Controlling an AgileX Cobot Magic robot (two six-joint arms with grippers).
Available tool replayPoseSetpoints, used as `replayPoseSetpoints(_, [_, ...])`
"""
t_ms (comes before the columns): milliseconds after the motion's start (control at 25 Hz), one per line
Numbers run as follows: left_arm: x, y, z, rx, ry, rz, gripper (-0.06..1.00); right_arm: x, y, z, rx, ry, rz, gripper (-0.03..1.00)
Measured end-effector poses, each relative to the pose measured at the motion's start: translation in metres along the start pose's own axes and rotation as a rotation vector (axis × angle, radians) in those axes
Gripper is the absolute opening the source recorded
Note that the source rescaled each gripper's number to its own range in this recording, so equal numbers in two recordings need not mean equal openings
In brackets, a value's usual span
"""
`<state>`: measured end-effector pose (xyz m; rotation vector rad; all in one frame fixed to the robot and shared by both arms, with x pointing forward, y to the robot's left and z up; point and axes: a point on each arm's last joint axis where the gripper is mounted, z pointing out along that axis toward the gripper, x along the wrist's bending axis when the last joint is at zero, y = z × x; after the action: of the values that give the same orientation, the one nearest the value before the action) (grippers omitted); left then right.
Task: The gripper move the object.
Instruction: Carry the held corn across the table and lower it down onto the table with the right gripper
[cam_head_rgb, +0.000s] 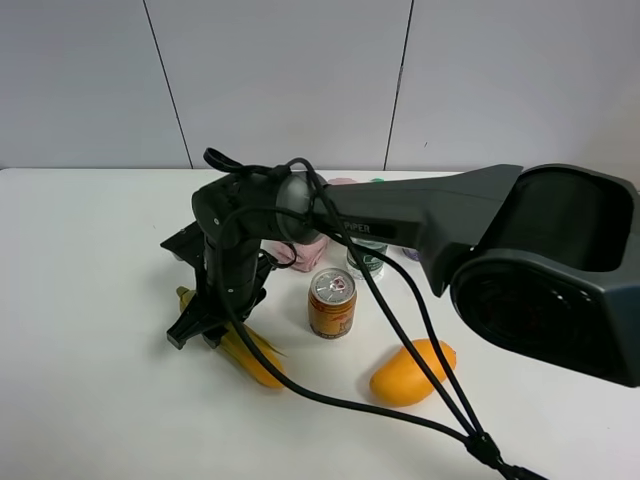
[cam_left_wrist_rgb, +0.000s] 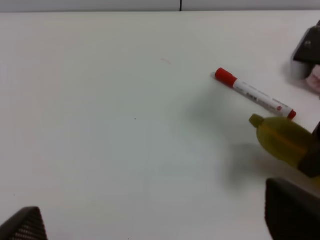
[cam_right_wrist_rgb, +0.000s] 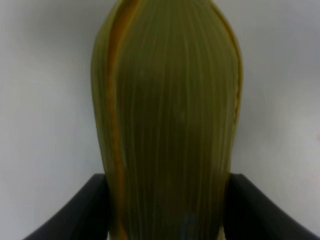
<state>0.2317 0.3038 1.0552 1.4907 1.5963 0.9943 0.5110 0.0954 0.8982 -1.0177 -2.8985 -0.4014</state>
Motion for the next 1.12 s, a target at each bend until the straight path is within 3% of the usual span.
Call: replayPoseSetpoints(1120, [0.0,0.0,0.0,0.0,0.0,0.001,1.0,-0.002,-0.005,0.012,0.051,-0.001,0.003,0.0])
